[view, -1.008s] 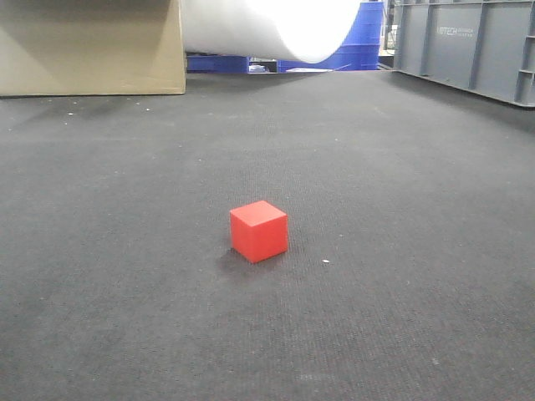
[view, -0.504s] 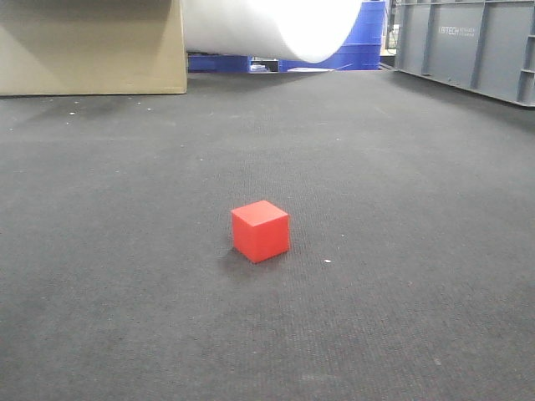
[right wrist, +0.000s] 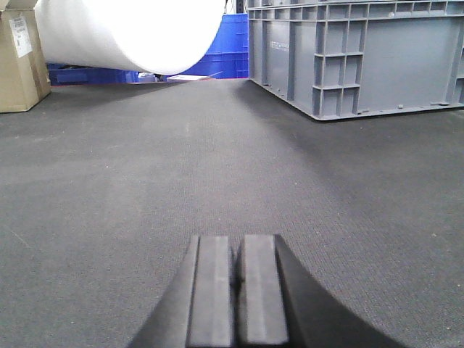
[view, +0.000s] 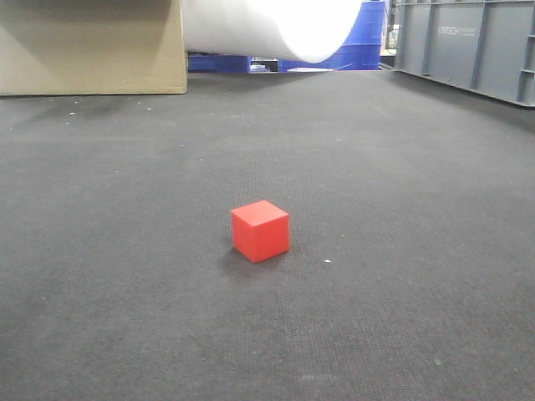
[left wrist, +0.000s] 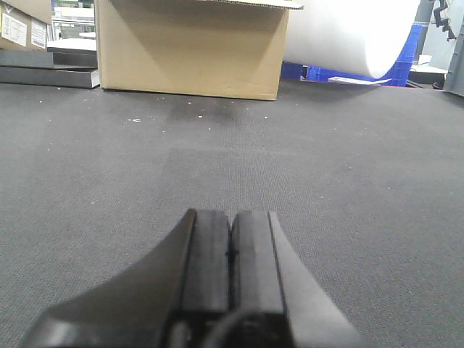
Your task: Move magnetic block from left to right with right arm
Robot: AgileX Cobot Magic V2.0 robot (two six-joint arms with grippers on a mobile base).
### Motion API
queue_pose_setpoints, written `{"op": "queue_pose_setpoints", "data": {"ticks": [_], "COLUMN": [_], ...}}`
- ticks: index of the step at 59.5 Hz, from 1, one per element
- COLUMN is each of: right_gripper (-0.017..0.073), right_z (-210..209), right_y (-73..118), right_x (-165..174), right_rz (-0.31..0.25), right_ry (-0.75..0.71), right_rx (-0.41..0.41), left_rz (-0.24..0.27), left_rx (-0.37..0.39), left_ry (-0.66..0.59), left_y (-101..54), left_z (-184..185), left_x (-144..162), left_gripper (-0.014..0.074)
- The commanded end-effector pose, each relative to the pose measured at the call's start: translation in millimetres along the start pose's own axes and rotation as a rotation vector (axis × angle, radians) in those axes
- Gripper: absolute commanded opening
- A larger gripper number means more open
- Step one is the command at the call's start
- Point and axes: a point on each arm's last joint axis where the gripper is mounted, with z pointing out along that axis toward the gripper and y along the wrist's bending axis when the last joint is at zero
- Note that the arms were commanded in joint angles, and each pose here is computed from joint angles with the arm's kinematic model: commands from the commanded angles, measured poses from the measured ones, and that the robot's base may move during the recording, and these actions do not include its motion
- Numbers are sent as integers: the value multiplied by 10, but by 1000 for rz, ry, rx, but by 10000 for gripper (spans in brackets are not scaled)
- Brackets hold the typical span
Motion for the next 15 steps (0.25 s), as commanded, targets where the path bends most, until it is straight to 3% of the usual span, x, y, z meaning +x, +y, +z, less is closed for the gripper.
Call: {"op": "queue_pose_setpoints", "data": {"ticks": [1, 15], "right_gripper": [51, 51], "right_z": [-23, -23], "right_y": [4, 4], "right_x": [-114, -114], "right_rz": [1, 1], "right_ry": [-121, -121], "right_rx": [-2, -2], "left_rz": [-5, -5], "left_rx": [8, 8], "left_ry": [-91, -91], "left_y": [-5, -5], "left_z": [-10, -10], "left_x": [-54, -54], "left_gripper": [-116, -116]}}
